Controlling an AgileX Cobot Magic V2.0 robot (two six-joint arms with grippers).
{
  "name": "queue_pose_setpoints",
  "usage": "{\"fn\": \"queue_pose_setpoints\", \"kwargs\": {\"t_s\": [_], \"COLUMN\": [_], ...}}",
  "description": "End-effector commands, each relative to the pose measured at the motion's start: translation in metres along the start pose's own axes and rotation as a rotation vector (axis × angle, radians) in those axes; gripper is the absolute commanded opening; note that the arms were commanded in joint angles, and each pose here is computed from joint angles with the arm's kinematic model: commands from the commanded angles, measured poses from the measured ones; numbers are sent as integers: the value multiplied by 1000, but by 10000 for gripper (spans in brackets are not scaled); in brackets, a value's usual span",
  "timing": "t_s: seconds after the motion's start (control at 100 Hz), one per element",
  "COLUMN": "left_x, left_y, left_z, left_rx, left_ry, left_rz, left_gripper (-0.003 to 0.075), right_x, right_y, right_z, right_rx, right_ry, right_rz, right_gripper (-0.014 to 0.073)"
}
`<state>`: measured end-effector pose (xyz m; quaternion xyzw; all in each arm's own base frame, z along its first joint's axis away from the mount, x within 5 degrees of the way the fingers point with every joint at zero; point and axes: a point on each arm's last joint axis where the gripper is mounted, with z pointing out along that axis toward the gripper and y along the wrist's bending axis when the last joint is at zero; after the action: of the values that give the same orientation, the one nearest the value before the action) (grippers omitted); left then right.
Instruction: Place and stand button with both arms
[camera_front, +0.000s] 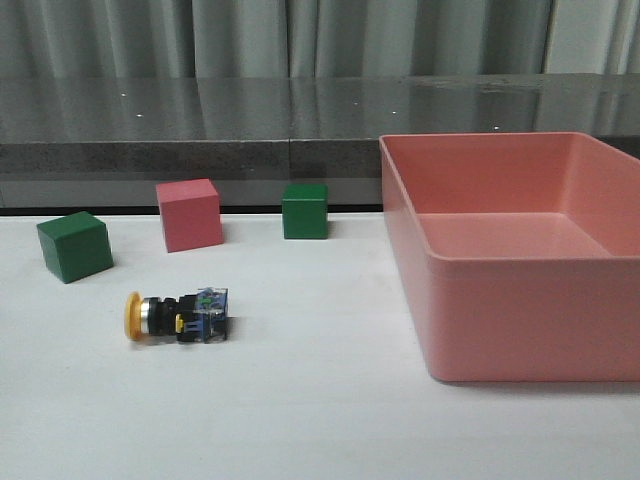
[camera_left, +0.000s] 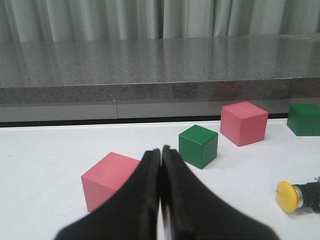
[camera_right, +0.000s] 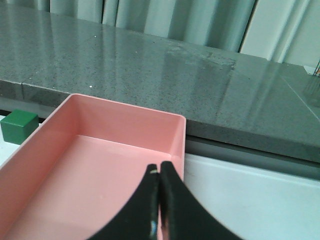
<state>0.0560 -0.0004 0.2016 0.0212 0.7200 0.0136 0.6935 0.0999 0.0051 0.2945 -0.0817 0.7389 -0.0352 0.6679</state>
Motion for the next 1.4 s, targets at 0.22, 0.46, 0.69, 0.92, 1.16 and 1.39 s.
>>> {"fn": "queue_pose_setpoints", "kwargs": {"t_s": [0.22, 0.46, 0.69, 0.92, 1.16, 1.39], "left_x": [5, 3, -4, -13, -49, -108], "left_y": [0, 0, 0, 2, -1, 2], "left_z": [0, 0, -1, -3, 1, 26], "left_rx": [-2, -2, -4, -1, 38, 34], "left_ry": [-80, -102, -180, -226, -21, -24], "left_rz": [-16, -16, -19, -250, -218, -184], "left_gripper": [-20, -20, -20, -20, 61, 524], "right_x": [-11, -12, -12, -12, -12, -12], "right_y": [-3, -4, -4, -4, -3, -3], "right_z": [-16, -17, -17, -17, -17, -17], "right_rx": [45, 56, 54, 50, 49, 49], "right_ry": [-128, -143, -140, -140, -139, -138], "right_rz": [24, 24, 24, 24, 24, 24], "right_gripper": [-62, -62, -62, -62, -62, -62]}}
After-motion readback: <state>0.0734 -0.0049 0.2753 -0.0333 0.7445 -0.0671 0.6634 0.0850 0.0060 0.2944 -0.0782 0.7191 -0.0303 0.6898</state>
